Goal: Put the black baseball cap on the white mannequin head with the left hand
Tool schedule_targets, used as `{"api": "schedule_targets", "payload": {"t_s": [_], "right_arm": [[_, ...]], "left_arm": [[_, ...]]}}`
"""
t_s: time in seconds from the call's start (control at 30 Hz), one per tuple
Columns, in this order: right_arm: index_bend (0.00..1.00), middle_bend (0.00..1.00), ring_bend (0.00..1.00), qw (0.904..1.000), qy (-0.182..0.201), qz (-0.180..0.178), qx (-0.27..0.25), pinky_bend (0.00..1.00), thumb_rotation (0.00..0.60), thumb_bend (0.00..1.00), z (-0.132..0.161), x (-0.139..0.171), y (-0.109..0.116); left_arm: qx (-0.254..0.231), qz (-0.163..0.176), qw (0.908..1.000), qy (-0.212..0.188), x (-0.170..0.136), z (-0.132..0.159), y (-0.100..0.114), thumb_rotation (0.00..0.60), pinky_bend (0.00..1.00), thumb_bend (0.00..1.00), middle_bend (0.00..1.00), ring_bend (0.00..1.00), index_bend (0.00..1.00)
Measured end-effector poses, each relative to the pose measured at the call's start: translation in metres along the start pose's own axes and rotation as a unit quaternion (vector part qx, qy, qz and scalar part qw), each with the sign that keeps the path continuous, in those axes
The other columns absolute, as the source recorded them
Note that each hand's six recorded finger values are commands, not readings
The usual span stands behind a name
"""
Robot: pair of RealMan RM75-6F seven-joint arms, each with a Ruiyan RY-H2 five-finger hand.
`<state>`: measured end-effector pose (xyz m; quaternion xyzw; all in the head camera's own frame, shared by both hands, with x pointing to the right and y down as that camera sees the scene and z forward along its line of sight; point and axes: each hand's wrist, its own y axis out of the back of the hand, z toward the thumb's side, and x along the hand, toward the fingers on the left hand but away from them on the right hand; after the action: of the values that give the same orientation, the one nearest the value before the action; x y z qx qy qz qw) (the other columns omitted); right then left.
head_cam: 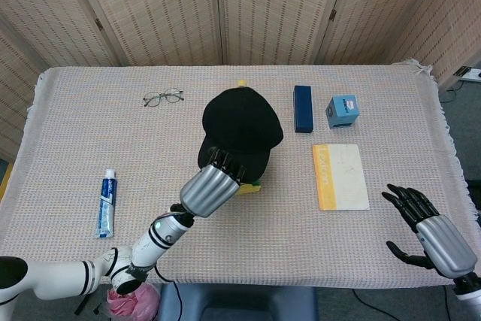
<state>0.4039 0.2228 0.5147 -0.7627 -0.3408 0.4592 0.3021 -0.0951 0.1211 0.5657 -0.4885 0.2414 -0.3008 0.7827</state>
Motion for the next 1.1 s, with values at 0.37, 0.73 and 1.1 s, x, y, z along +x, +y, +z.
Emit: {"api": "schedule_targets", "payload": {"t_s": [0.37, 0.73, 1.1], "right_arm": [[0.00, 0.00, 0.00, 1.0000, -0.002, -0.007, 0.000, 0.00, 0.600, 0.26, 0.000, 0.001, 0.002], [0.00, 0.00, 0.00, 0.9999, -0.002, -0.013, 0.000, 0.00, 0.600, 0.26, 0.000, 0.003, 0.004], [0.00, 0.00, 0.00, 0.9999, 0.001, -0.011, 0.005, 0.00, 0.600, 0.26, 0.003, 0.007, 0.002]], "left_arm": [[0.038, -0.035, 0.9985, 0.020, -0.011, 0.003, -0.002, 0.600, 0.56, 0.25, 0.59, 0.42, 0.38], [-0.017, -0.079, 0.9961, 0.036, -0.030, 0.015, 0.019, 0.600, 0.55, 0.20, 0.49, 0.36, 0.27], [-0.035, -0.109, 0.9906, 0.076, -0.047, -0.008, 0.000, 0.600, 0.50, 0.17, 0.36, 0.29, 0.19]]}}
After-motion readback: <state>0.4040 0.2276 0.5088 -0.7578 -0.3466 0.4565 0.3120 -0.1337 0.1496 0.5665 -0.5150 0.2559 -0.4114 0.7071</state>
